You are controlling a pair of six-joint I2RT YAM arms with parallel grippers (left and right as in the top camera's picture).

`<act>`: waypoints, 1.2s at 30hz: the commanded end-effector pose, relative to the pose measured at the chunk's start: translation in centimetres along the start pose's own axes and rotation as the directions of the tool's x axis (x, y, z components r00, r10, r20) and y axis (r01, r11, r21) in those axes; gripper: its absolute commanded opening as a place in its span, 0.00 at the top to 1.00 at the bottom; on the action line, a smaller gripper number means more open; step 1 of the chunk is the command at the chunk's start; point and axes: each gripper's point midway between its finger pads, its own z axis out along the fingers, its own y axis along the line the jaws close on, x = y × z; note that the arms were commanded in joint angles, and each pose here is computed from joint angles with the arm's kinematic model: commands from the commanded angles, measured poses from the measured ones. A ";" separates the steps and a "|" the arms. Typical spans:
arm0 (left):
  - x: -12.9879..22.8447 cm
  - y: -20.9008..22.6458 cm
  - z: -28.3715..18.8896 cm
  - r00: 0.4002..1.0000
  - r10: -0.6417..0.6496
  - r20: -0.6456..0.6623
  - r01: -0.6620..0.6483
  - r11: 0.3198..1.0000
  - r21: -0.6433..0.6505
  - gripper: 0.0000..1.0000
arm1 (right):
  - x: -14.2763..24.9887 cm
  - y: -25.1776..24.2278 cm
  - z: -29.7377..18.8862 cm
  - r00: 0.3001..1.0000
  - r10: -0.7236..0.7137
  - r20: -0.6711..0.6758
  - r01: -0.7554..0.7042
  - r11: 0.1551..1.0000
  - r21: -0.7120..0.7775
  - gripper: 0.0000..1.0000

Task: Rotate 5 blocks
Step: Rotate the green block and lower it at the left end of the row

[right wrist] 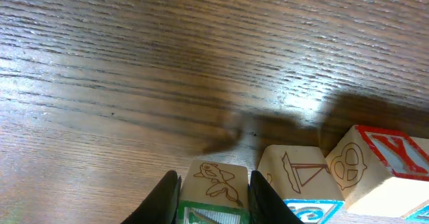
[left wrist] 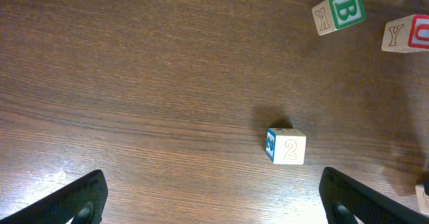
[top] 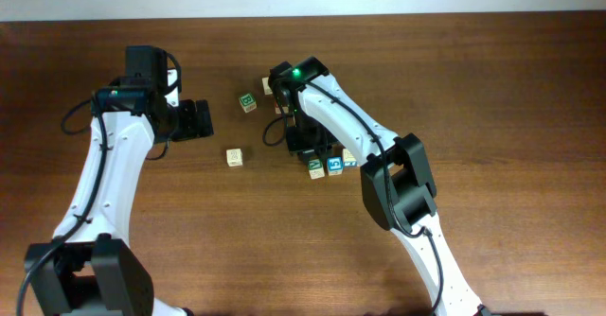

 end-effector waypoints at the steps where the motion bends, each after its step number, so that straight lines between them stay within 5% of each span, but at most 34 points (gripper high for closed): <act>1: -0.4 0.0 -0.1 1.000 -0.011 0.010 0.011 1.000 -0.005 0.01 | 0.0 0.0 -1.3 0.999 0.005 0.037 -0.005 1.000 0.005 0.75; 29: -0.4 0.0 -0.1 1.000 -0.011 0.010 0.011 1.000 -0.005 0.01 | -1.5 -0.1 -1.4 0.994 0.033 0.102 -0.035 0.999 0.018 0.74; 36: -0.4 0.0 -0.1 1.000 -0.011 0.010 0.011 1.000 -0.005 0.01 | -1.5 -0.3 -1.4 0.994 0.030 0.101 -0.033 0.999 0.028 0.59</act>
